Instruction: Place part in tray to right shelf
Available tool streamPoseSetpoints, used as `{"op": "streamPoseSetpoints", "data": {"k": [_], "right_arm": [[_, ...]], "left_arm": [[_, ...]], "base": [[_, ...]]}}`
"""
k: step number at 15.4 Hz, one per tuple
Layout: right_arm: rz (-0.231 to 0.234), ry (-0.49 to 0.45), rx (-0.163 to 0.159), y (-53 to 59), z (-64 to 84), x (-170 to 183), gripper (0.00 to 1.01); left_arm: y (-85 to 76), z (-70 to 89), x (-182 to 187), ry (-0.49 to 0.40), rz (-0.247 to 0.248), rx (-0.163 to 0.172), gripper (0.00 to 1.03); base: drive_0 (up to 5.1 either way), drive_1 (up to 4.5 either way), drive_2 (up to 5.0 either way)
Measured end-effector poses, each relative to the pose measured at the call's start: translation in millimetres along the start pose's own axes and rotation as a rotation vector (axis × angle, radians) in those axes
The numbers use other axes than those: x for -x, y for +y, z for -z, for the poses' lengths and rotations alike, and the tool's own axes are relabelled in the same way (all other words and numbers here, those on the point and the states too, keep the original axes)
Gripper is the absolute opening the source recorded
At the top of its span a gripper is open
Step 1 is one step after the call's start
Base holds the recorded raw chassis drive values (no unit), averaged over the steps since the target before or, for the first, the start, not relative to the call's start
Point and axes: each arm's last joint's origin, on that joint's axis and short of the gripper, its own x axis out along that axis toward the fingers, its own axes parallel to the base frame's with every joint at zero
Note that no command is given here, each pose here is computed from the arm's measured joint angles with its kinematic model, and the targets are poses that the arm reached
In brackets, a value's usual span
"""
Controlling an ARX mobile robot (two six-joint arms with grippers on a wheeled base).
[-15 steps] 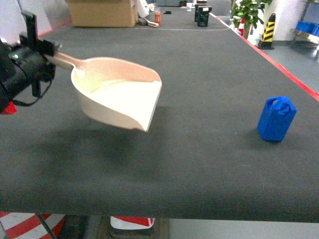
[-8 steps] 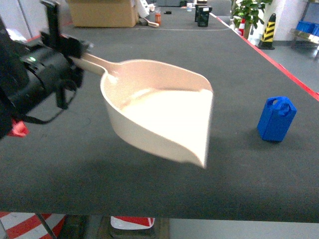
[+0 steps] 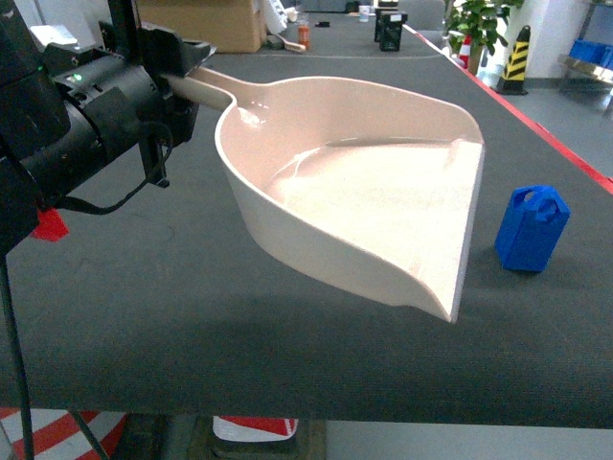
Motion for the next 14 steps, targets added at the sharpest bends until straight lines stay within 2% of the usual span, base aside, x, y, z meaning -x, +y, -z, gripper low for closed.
{"op": "streamPoseSetpoints", "data": {"k": [2,5,6,7,8,10,12,13,14], "right_arm": [[0.000,0.000,0.000,0.0,0.1,0.0,0.98],[0.000,0.000,0.000,0.0,0.0,0.0,0.98],[0.037,0.065,0.009,0.0,2.3,-0.1,0.98],[0.099,0.165,0.038,-0.2,3.2,-3.1,0.98],[0.157,0.227,0.063,-3.6,2.2,-13.1,0.98],[0.229,0.253,0.076,-14.2,-3.5,-33.0,0.98],[0.214,0.249,0.081,-21.1,-14.7,-60.9,0.98],[0.163,0.271,0.086,-24.1,-20.8,-92.2,0.98],[0.113,0.321,0.076,-26.6,-18.5,-119.4,0.98]], "left_arm": [[-0.7,3.3,-0.5,0.055,0.005,-0.003,0.12],[-1.1,3.4,-0.6,0.056,0.009,-0.004,0.12],[-1.1,3.4,-0.6,0.055,0.008,-0.004,0.12],[-0.8,2.2,-0.4,0.052,0.007,-0.004,0.12],[-0.7,2.2,-0.4,0.051,0.006,-0.006,0.12],[-1.1,2.7,-0.5,0.054,0.010,-0.008,0.12],[-0.7,2.7,-0.5,0.055,0.006,-0.010,0.12],[-1.3,2.6,-0.5,0.053,0.012,-0.011,0.12],[-0.8,2.7,-0.5,0.056,0.007,-0.010,0.12]], "base": [[0.0,0.00,0.0],[0.0,0.00,0.0],[0.0,0.00,0.0],[0.0,0.00,0.0],[0.0,0.00,0.0],[0.0,0.00,0.0],[0.0,0.00,0.0],[0.0,0.00,0.0],[0.0,0.00,0.0]]}}
